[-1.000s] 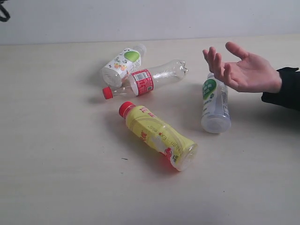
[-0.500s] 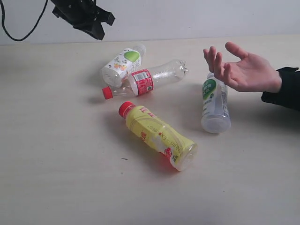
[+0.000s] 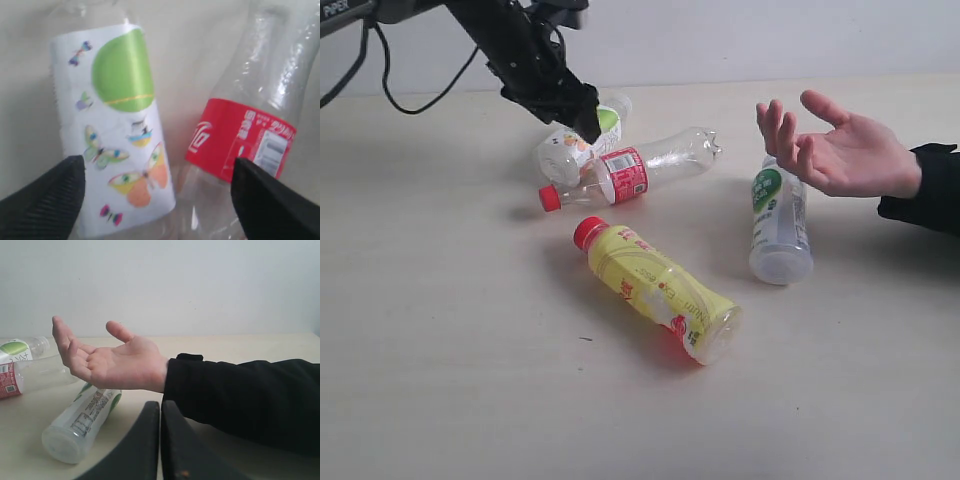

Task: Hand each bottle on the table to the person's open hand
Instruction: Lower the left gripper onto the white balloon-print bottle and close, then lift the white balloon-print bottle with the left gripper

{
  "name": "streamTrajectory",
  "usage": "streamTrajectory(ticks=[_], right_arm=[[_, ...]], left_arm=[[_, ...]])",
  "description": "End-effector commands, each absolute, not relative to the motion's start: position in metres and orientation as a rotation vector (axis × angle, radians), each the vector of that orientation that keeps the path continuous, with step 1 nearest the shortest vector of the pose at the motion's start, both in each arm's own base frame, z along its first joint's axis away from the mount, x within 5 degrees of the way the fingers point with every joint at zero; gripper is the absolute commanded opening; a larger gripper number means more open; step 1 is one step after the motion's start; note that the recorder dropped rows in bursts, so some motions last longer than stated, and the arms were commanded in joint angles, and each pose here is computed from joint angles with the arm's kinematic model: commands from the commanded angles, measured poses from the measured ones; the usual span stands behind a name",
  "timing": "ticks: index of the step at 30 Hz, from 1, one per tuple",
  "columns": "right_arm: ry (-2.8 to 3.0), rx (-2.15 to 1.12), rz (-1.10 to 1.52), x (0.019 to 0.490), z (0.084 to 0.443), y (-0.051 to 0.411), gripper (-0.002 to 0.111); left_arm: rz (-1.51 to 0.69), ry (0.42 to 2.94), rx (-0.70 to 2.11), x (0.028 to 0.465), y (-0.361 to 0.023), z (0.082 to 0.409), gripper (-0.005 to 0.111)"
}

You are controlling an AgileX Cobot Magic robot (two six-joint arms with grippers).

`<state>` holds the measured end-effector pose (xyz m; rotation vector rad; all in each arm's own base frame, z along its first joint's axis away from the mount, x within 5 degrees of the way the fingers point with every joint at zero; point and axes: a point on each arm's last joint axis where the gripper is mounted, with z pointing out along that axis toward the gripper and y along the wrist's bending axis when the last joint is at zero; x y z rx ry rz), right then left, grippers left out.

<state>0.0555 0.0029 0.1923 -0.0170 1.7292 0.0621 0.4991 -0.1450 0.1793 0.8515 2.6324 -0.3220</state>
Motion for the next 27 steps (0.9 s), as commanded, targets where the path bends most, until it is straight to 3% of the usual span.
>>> streamTrajectory(ticks=[1,16,27], right_arm=[[1.723,-0.017,0.054,0.055,0.192,0.003,0.002],[1.723,-0.015,0.056,0.055,0.192,0.003,0.002],[1.723,-0.017,0.054,0.055,0.192,0.003,0.002]], left_arm=[[-0.25,2.539,0.889,0.502,-0.167,0.179,0.077],[-0.126,2.502,0.742,0.512,-0.16,0.18,0.077],[-0.123,2.54,0.74,0.517,-0.161,0.147,0.077]])
